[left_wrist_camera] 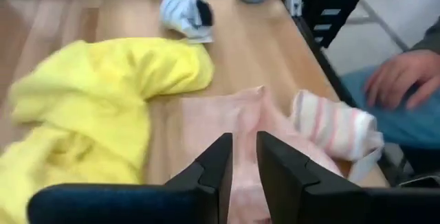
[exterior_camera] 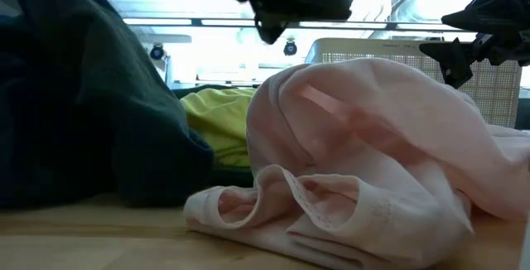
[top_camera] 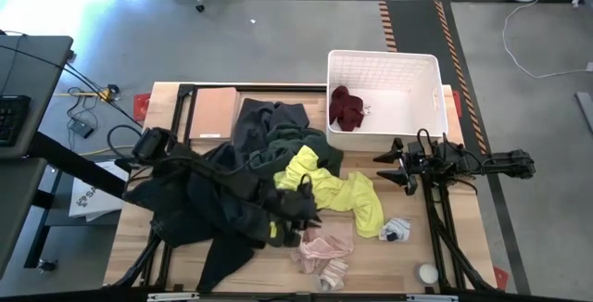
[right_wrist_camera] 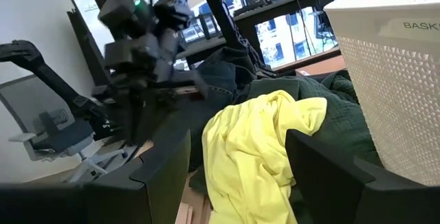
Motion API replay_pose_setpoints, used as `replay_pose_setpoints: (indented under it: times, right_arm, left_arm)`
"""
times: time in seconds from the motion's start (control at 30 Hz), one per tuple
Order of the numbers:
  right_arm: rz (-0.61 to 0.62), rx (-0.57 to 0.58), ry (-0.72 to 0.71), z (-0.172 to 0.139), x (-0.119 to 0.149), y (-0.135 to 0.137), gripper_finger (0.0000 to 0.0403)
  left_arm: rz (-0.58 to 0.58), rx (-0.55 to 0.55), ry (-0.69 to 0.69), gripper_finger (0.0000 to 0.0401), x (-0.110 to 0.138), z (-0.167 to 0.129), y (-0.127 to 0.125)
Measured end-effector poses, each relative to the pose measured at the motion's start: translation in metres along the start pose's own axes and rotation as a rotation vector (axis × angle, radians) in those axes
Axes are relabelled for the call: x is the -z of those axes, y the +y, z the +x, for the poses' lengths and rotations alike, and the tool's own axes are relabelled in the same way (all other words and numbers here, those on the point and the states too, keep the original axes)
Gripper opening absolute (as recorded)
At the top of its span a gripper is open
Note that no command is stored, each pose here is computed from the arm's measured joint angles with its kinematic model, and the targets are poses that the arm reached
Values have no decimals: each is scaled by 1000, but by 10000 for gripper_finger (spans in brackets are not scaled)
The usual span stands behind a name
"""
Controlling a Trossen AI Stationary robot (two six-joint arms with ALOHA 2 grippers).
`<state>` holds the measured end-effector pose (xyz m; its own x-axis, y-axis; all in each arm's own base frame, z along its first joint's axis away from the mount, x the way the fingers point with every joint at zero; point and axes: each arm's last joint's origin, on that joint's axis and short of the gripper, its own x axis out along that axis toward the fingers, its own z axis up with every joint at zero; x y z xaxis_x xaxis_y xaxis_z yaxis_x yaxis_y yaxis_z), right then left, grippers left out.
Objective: Sort clothes
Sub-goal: Put the pink underwear into the white laundry bin
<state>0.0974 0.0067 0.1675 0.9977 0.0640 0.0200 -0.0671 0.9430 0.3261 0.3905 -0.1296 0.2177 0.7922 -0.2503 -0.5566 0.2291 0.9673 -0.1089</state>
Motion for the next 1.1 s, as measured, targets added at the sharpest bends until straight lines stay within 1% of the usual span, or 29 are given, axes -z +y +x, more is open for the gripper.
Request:
replay_pose_setpoints:
  times: [0.07, 0.17, 0.27, 0.4, 0.53, 0.6, 0.7, 0.77, 0.83, 0.97, 1.03, 1.1]
  right_arm:
    - [0, 0, 0, 0, 0, 0, 238]
    - [0, 0, 0, 0, 0, 0, 238]
    - [0, 0, 0, 0, 0, 0, 238]
    - [0, 0, 0, 0, 0, 0, 238]
    - [0, 0, 0, 0, 0, 0, 238]
    - [0, 0, 0, 0, 0, 0, 238]
    - [0, -1, 0, 0, 0, 0, 238]
    - [0, -1, 1, 0, 0, 0, 238]
    - [0, -1, 0, 0, 0, 0, 238]
    - [0, -4, 1, 0, 0, 0, 238]
    - [0, -5, 2, 0, 0, 0, 238]
    - [0, -7, 2, 0, 0, 0, 238]
  left_arm:
    - [23, 28, -8, 80, -3, 0, 5]
    - [81, 87, 15, 108, 0, 1, 7]
    - [111, 103, 46, 144, 3, 2, 8]
    - [145, 119, 44, 192, 3, 2, 8]
    - [185, 146, 26, 225, 5, 8, 7]
    - [177, 147, 46, 231, 13, 19, 9]
    - [123, 167, 86, 233, 22, 41, 16]
    - [106, 164, 114, 234, 20, 54, 19]
    - [124, 165, 156, 234, 17, 66, 21]
    - [182, 172, 287, 234, 19, 84, 21]
    - [181, 185, 324, 234, 17, 88, 20]
    - [160, 228, 358, 234, 20, 92, 21]
